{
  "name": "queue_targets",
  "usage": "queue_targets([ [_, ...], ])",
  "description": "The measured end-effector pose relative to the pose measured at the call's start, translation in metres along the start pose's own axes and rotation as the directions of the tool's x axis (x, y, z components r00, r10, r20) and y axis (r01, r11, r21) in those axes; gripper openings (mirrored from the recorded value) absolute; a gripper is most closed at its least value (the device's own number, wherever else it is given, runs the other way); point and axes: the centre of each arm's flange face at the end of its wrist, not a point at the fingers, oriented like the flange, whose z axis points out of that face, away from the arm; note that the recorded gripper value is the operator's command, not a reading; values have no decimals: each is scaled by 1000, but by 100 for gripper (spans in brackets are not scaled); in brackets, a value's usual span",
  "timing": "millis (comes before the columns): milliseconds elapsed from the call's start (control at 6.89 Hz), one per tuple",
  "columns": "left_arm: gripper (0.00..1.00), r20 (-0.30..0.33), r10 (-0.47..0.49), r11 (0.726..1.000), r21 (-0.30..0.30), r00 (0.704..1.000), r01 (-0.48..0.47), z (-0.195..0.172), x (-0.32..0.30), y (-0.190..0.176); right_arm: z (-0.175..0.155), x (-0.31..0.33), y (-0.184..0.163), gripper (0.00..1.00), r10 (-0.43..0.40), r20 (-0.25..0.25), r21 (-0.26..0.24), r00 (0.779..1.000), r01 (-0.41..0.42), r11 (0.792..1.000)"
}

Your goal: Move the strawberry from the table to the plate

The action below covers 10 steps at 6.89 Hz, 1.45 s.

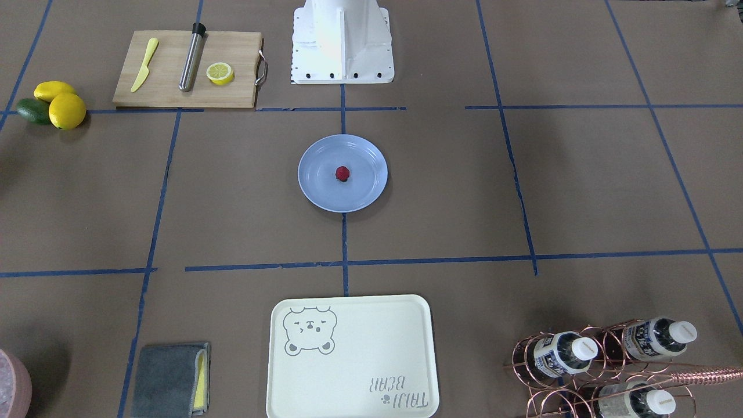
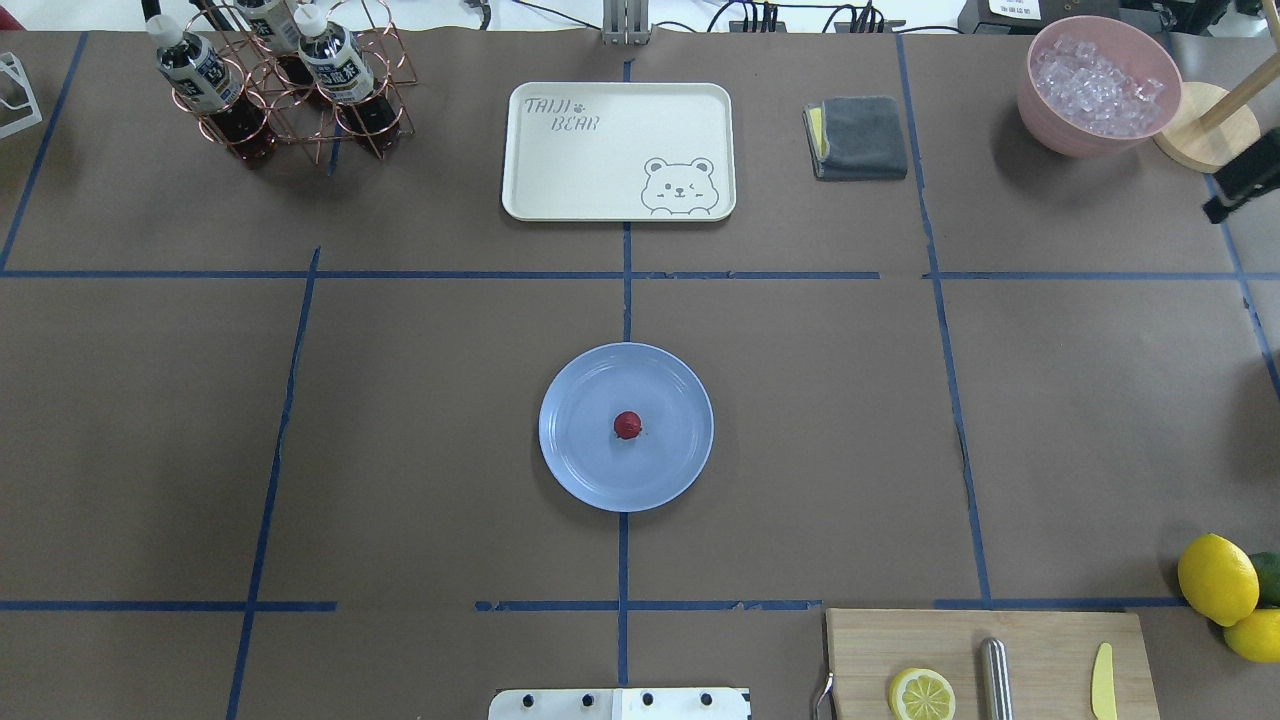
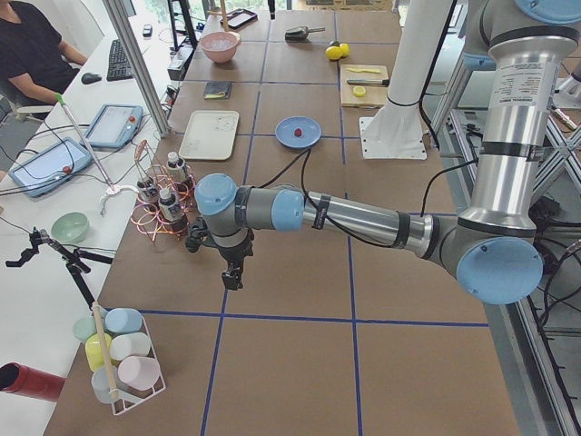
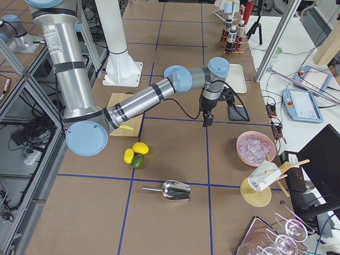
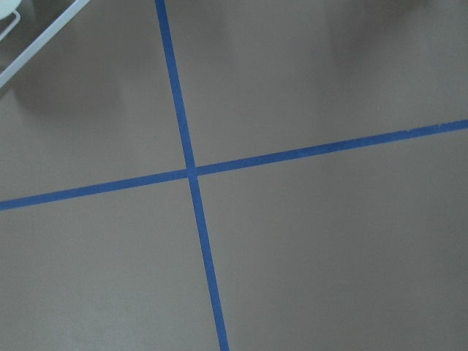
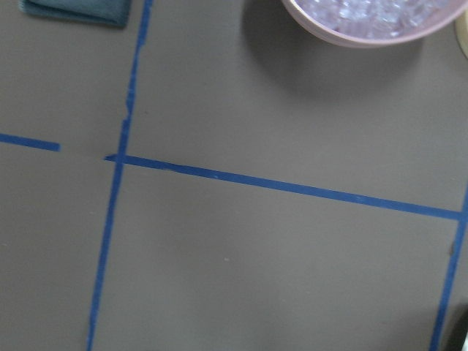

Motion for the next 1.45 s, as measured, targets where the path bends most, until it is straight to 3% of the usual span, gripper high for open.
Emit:
queue_targets([
  [290,100,-2,-6,1000,0,1000,6,0,-4,4,12,108,48,100,-3,34,-26,999,4,1000],
  [580,100,-3,-15,1000,-8,1000,15,4,-8,9,37,199,81,100,94,153,-7,984,-94,996],
  [725,100,-3,-19,1000,-11,1000,19,6,-9,10,49,222,87,100,106,171,6,980,-108,994],
  [870,100,-2,-23,1000,-14,1000,23,7,-11,11,52,232,89,100,105,164,17,981,-109,994],
  [1450,100,3,-26,1000,-10,1000,26,12,-19,20,37,240,85,100,52,31,78,998,-54,996],
])
